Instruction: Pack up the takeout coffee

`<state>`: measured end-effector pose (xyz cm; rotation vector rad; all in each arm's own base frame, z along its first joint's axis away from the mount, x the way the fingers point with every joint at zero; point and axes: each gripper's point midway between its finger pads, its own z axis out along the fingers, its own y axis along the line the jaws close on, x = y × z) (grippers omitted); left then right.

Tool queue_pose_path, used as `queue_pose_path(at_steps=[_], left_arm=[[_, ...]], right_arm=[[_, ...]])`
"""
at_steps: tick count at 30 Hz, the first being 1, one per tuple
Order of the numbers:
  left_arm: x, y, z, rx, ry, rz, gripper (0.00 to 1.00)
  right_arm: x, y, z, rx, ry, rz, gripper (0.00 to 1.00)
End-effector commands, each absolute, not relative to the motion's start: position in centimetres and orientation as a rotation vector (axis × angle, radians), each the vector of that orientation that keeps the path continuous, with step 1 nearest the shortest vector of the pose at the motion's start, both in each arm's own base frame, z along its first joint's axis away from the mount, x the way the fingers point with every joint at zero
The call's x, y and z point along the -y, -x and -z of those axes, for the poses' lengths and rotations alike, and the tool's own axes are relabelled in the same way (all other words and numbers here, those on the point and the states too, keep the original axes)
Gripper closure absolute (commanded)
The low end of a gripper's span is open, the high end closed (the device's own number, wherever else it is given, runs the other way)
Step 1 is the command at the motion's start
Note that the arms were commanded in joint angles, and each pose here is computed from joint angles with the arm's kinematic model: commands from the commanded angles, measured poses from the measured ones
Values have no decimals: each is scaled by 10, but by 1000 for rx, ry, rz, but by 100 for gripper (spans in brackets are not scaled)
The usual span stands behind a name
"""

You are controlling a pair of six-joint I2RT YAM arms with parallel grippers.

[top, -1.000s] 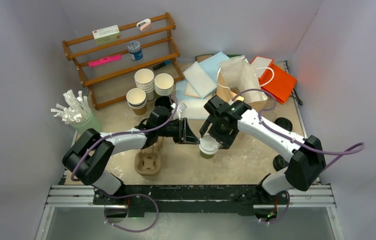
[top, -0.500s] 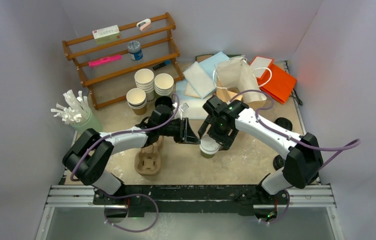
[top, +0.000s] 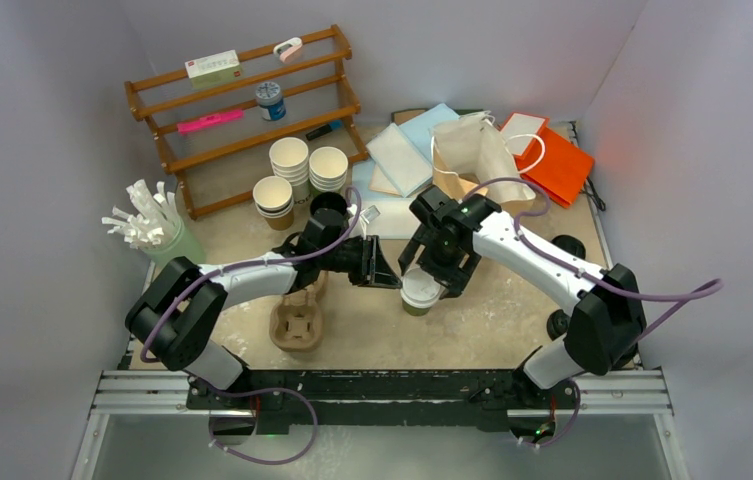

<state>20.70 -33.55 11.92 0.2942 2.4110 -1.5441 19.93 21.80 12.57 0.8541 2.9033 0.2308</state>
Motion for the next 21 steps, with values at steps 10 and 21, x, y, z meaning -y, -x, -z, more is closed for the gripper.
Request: queue_pose_path(at_steps=[10,21], left_arm=[[339,-209,-116,-2416,-326,1504,72],[340,-210,-116,-2418,-331,1496,72]], right_arm=[[-221,-197,-129,-2947,-859,-223,3],[-221,-191,-135,-2986,-854,-202,2]])
